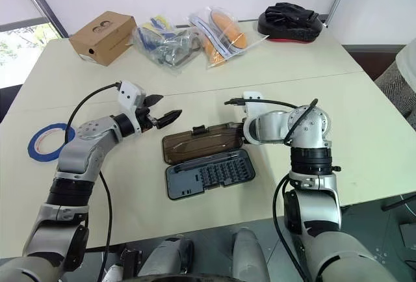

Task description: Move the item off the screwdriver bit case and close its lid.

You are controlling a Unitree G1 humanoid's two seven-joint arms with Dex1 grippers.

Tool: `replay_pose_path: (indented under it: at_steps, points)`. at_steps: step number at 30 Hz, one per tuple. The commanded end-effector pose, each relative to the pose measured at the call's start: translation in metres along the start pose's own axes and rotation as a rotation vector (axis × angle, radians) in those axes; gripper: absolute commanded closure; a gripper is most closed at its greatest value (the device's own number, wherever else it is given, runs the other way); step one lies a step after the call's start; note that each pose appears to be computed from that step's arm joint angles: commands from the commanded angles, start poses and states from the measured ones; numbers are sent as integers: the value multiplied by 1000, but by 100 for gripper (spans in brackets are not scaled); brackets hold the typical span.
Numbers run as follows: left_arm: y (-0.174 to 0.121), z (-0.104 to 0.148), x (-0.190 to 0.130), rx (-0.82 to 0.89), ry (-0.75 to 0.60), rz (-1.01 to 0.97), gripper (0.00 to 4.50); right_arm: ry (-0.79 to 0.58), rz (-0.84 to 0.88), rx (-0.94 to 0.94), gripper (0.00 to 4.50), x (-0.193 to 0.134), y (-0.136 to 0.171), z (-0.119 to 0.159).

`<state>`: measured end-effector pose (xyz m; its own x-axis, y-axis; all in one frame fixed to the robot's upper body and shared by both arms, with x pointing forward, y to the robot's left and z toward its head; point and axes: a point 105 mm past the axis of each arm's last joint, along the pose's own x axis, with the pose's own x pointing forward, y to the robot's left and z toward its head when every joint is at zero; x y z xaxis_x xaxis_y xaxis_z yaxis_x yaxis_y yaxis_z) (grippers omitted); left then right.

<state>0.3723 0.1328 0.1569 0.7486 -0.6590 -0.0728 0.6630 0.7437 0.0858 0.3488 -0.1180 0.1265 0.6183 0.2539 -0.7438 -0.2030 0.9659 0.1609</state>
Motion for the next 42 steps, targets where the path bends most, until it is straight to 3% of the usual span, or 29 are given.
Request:
replay_pose_path:
  at_steps: [1,15,18,25,33,42]
  points:
    - [1,15,-1,34,-46,4,0,-20,28,-31,446,-9,6,7]
    - [-2,14,0,35,-43,-9,0,-14,-3,-38,446,-13,1,3]
    - [-2,14,1,34,-43,-11,0,-15,-10,-34,366,-13,-1,2]
    - [-5,15,-1,31,-42,-32,0,-29,-15,-44,18,-16,-2,5]
    - [-22,23,-11,-16,-58,-170,0,-126,16,-130,8,-38,3,19]
    - [-68,36,-36,-64,-32,-489,0,-341,13,-194,8,-75,1,48]
